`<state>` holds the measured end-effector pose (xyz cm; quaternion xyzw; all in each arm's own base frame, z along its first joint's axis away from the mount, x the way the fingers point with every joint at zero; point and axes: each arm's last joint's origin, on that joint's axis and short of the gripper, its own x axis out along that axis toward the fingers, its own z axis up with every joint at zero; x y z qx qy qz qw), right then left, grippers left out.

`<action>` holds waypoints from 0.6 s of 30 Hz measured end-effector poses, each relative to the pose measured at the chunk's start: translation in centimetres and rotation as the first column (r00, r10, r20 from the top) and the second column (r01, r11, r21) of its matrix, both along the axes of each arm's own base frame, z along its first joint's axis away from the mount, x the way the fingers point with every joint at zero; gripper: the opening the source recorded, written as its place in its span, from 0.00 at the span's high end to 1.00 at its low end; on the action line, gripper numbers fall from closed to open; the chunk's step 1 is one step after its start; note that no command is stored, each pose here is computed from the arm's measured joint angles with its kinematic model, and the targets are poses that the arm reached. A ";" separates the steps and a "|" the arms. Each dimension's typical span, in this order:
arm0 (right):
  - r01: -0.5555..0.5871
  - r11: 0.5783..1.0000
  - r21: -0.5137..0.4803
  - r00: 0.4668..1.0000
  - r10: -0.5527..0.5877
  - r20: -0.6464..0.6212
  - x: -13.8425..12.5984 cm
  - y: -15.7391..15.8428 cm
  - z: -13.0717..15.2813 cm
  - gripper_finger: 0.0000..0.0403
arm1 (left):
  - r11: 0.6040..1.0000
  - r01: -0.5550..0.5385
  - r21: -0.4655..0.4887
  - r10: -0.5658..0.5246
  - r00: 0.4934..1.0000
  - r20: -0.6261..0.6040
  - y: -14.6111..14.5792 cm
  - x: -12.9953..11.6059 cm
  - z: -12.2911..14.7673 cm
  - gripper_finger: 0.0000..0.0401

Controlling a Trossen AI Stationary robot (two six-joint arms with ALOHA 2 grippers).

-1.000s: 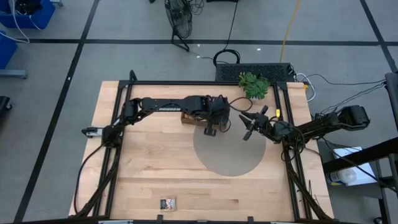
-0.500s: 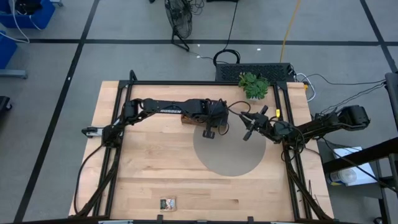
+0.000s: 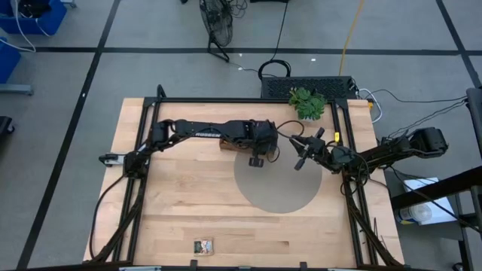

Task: Pick & Place Tea
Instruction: Put the brown tea bag into the right section of the wooden organizer

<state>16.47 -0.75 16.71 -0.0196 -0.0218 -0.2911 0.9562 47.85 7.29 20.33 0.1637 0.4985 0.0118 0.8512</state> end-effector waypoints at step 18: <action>0.001 1.000 0.001 1.000 -0.001 0.000 0.0 0.0 0.0 0.85 | 0.981 -0.108 0.160 0.101 0.994 0.053 0.5 0.4 0.4 0.55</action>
